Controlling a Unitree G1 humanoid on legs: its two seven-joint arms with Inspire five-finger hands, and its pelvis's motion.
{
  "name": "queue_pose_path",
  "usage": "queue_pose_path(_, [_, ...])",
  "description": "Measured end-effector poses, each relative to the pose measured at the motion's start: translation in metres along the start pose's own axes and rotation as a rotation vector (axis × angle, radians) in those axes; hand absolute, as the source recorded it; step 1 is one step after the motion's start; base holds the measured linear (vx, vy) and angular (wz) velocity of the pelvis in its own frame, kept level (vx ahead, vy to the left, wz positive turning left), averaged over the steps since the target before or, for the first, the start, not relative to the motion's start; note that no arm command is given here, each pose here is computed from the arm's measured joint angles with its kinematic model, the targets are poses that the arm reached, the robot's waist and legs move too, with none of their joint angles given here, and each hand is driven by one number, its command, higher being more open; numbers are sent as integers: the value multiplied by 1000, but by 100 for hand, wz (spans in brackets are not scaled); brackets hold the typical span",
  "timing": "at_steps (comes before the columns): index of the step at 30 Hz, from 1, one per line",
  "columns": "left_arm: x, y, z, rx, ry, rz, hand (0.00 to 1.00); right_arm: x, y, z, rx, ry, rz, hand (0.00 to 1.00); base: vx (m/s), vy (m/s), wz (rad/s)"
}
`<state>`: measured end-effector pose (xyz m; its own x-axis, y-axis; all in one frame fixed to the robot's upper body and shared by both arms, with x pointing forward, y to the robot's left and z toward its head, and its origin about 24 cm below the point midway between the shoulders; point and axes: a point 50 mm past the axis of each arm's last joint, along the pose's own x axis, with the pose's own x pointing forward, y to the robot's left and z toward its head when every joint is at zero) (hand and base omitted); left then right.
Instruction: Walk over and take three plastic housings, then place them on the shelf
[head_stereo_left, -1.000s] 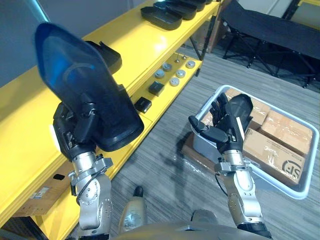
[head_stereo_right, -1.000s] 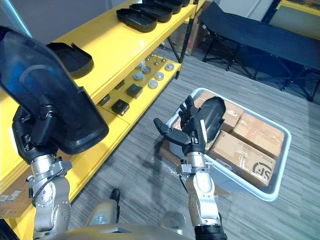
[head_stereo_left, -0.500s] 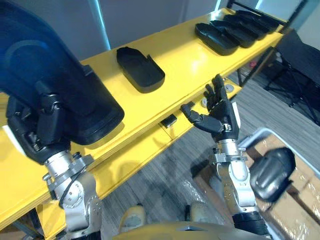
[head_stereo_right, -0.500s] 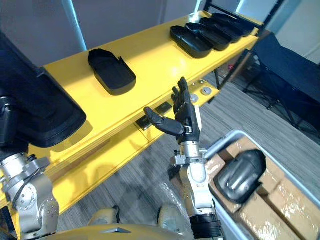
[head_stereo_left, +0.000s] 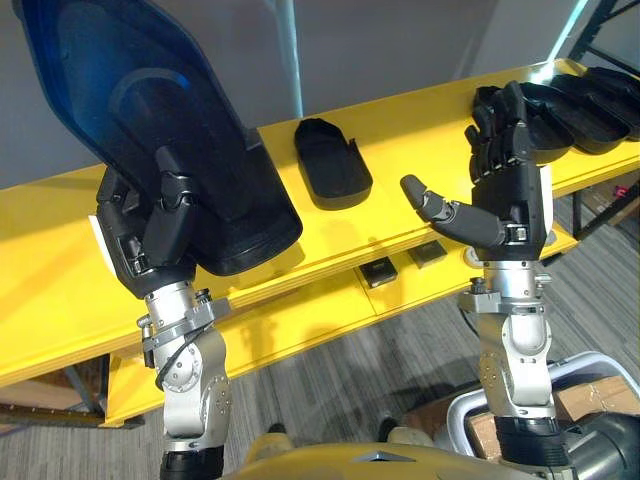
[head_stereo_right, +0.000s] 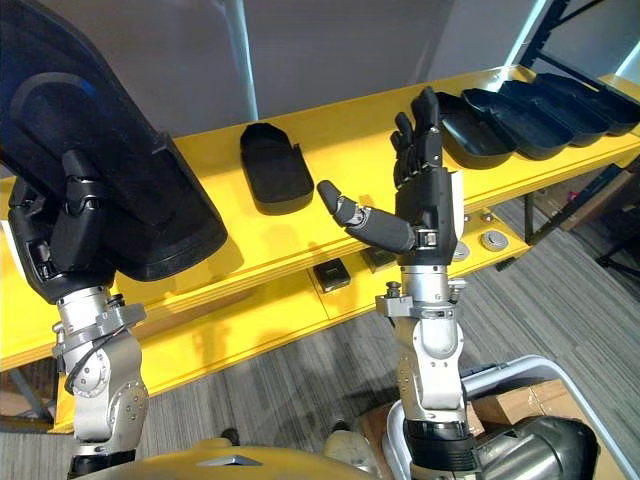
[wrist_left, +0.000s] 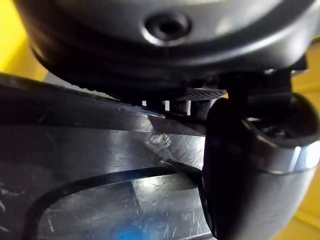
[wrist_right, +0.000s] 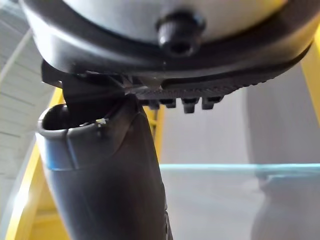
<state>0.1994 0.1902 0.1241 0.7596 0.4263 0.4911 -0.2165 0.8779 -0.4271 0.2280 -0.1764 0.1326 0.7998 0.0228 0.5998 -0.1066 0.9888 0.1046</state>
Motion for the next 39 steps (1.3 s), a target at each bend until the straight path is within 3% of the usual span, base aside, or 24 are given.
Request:
queue_pose_path(8, [-13,13,-1,48,60,52,0,-1,19,-6,157,4,33,100,-63,40,23])
queue_pose_path(13, [-13,11,-2,49,68,8,0,-1,7,-10,165,11,-15,100,-26,174,50])
queue_pose_path(20, [-10,8,-3,99,89,-108,0,-9,22,-33,248,94,-82,100,-24,237,0])
queue_pose_path(25, [23,-20,-7,116,59,-283,0,-6,23,-30,221,69,-81,100,87,-3,22])
queue_pose_path(29, [21,-33,-18,97,135,-318,0,2,12,-22,171,32,-100,100,59,-64,10])
queue_pose_path(39, [19,-17,-21,109,178,-163,0,6,-1,11,92,-77,-90,100,-31,-33,-6])
